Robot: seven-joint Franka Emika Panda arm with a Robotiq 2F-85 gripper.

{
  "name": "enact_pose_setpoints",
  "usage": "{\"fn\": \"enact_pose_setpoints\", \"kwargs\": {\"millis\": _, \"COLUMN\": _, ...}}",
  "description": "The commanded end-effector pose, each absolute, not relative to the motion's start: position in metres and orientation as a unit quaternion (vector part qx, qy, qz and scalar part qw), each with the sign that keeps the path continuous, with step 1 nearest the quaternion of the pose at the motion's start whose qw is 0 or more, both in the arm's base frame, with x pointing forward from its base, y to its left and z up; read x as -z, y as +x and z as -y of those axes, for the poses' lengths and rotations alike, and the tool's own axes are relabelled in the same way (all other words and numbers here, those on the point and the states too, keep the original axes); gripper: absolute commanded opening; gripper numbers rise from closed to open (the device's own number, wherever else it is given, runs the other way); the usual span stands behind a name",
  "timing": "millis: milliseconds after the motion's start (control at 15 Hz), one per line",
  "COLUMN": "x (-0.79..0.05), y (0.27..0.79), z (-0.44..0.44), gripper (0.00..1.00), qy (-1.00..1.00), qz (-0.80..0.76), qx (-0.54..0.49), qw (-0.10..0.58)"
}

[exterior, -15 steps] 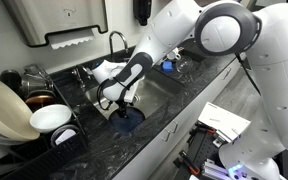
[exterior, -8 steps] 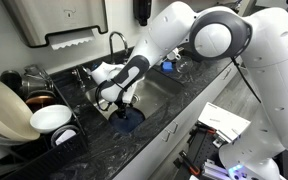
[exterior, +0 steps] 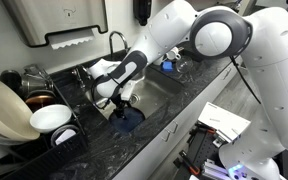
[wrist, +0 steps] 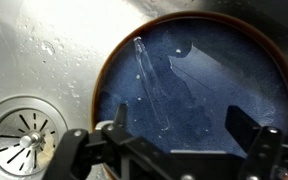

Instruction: Remove the fork from the sink and put it on the dish rack

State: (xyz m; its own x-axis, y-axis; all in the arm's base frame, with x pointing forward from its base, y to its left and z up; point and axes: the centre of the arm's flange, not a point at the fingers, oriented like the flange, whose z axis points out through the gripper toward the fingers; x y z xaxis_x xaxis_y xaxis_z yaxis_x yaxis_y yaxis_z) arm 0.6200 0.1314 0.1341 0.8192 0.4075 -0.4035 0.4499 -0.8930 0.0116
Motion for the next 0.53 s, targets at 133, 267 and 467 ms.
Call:
{"fn": "enact_pose_setpoints", "kwargs": {"millis": 133, "x": -0.1337, "y": 0.6302, "z": -0.1308, "gripper": 1.00, "qy": 0.953, "qz": -0.228, "qx": 0.198, "qw": 0.035}}
{"fn": "enact_pose_setpoints", "kwargs": {"millis": 267, "x": -0.1371, "y": 0.6234, "z": -0.1313, "gripper": 1.00, "qy": 0.954, "qz": -0.225, "qx": 0.195, "qw": 0.041}}
{"fn": "enact_pose_setpoints", "kwargs": {"millis": 467, "x": -0.1379, "y": 0.6243, "z": -0.1314, "gripper": 1.00, "qy": 0.954, "qz": -0.225, "qx": 0.194, "qw": 0.041}}
